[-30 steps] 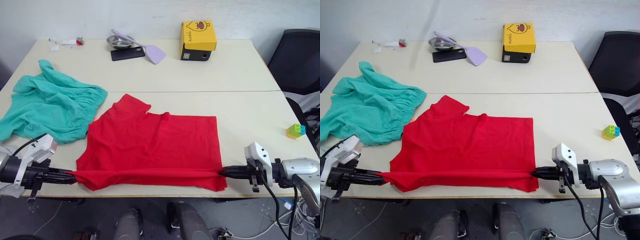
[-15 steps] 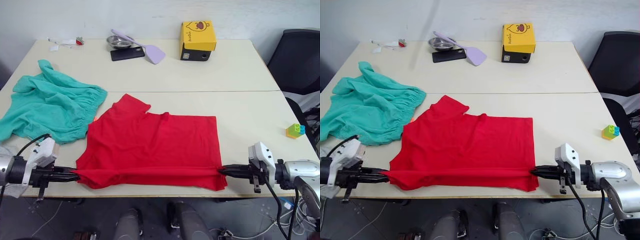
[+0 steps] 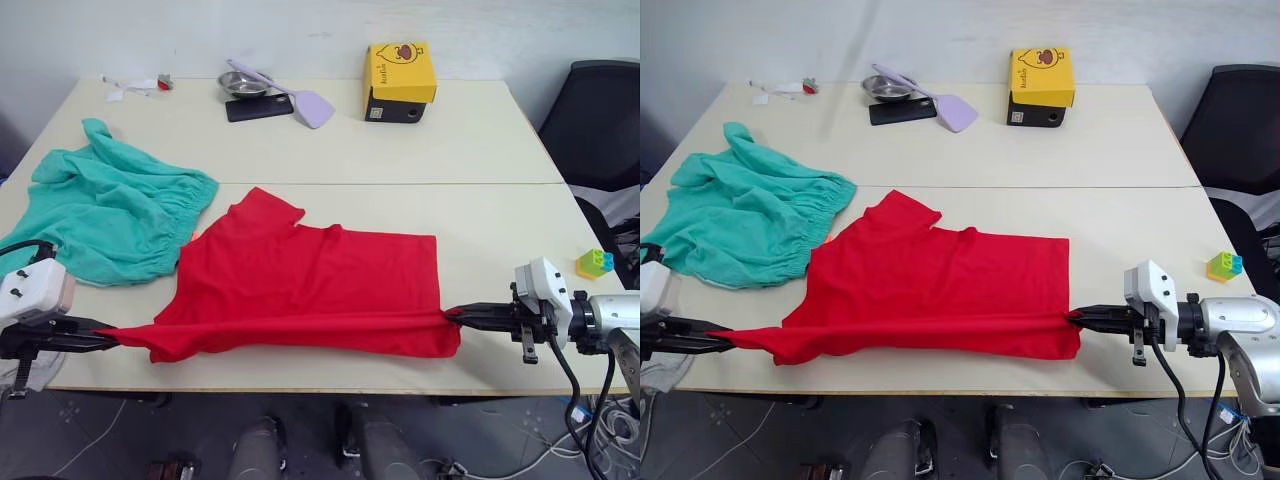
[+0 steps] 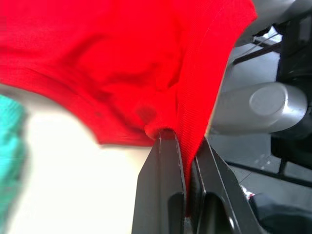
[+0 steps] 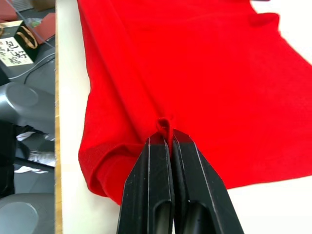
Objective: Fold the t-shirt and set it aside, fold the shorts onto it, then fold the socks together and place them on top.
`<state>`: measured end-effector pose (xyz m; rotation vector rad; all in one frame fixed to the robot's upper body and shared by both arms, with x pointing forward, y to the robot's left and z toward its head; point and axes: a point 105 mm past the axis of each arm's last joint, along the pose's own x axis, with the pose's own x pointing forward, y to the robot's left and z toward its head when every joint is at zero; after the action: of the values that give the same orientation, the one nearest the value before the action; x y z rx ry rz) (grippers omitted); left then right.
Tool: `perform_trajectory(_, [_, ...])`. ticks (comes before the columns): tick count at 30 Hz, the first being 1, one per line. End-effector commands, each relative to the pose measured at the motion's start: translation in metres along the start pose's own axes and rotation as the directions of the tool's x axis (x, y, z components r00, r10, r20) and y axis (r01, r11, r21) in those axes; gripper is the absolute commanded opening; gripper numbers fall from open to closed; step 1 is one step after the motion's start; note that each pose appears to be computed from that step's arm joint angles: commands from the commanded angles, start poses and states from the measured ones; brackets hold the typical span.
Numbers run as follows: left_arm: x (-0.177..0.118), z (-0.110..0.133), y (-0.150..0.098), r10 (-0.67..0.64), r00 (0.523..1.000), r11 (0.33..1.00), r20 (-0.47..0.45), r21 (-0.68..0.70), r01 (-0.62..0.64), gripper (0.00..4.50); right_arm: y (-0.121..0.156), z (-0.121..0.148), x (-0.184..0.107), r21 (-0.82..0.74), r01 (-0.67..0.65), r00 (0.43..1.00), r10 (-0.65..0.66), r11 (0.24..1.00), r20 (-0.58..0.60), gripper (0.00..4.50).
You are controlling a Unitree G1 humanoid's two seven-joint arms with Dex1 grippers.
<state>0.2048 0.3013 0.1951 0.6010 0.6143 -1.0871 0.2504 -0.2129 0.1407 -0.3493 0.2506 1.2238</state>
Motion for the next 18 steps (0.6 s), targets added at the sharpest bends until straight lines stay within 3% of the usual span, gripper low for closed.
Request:
perform_trajectory(1, [-0.012,0.007,0.006,0.019,1.000,1.000,0.018,-0.025,-0.018,0.03,-0.007,0.004,-0.006,-0.009,0.033,0.999,-0.033,0.999,-0.014,0.00])
perform_trajectory(4, [-0.002,-0.006,-0.003,-0.056,0.998,0.998,-0.035,-0.042,0.054,0.03,-0.005,0.001,-0.003,0.016,0.016,1.000,-0.016,1.000,-0.015,0.00])
perform_trajectory(8, [0.012,-0.017,-0.007,-0.083,0.996,0.995,-0.038,-0.067,0.080,0.03,0.007,-0.009,0.000,0.064,-0.007,0.999,0.009,0.998,-0.033,0.00])
perform_trajectory(13, [0.011,-0.037,-0.037,-0.229,0.966,0.964,-0.117,-0.166,0.209,0.03,0.030,-0.015,-0.007,0.104,-0.058,0.994,0.067,0.993,-0.086,0.00])
perform_trajectory(18, [0.018,-0.035,-0.062,-0.320,0.944,0.917,-0.087,-0.279,0.285,0.03,0.046,-0.019,-0.006,0.145,-0.093,0.987,0.110,0.985,-0.113,0.00])
